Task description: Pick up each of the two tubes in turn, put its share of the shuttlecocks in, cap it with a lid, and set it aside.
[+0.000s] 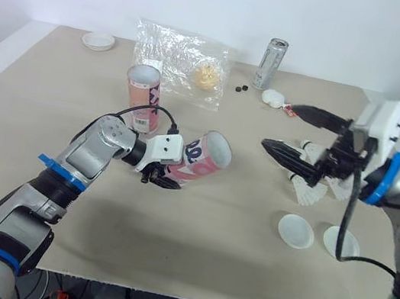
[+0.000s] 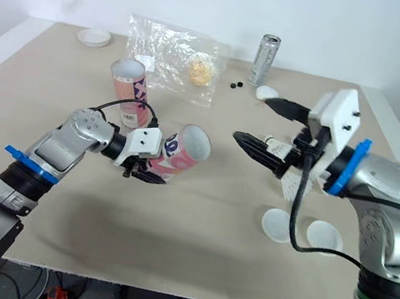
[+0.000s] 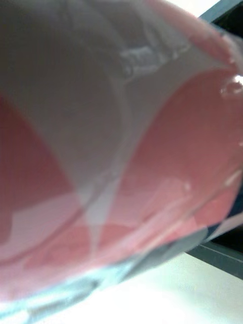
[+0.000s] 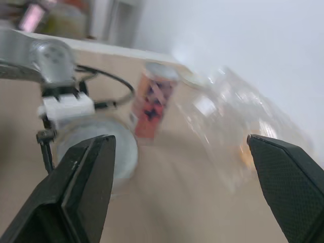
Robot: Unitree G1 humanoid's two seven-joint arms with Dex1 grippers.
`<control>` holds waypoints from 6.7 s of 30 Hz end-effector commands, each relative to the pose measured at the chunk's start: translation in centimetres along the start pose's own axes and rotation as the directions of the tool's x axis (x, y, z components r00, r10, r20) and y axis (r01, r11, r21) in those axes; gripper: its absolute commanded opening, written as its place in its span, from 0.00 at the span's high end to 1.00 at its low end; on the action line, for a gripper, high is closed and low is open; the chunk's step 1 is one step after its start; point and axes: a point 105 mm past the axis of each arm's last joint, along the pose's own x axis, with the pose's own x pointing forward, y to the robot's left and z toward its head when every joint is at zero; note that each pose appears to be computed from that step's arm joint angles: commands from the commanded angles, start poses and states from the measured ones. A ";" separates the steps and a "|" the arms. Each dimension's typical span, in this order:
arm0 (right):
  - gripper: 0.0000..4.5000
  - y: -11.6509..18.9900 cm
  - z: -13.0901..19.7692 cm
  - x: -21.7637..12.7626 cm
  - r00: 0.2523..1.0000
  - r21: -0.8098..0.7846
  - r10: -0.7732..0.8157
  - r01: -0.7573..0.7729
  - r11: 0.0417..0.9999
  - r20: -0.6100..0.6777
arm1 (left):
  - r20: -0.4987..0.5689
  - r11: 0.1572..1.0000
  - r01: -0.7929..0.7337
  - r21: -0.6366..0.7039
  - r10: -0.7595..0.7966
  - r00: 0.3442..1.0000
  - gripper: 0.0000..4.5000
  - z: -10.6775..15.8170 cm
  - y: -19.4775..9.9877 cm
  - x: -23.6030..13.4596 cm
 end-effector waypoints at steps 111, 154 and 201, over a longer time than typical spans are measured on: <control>0.20 -0.7 3.0 1.6 0.967 -0.222 0.202 -0.234 0.946 -0.158 | 0.014 0.993 0.101 0.068 -0.102 0.995 0.46 2.5 -1.0 2.2; 0.98 6.4 -5.2 10.5 0.459 -0.137 0.667 -0.868 0.477 -0.586 | 0.079 0.991 0.113 0.065 -0.118 0.990 0.46 3.8 -1.6 3.3; 0.98 6.5 -5.7 9.8 0.451 -0.072 0.675 -0.857 0.511 -0.583 | 0.095 0.991 0.124 0.047 -0.128 0.987 0.46 3.9 -1.9 3.4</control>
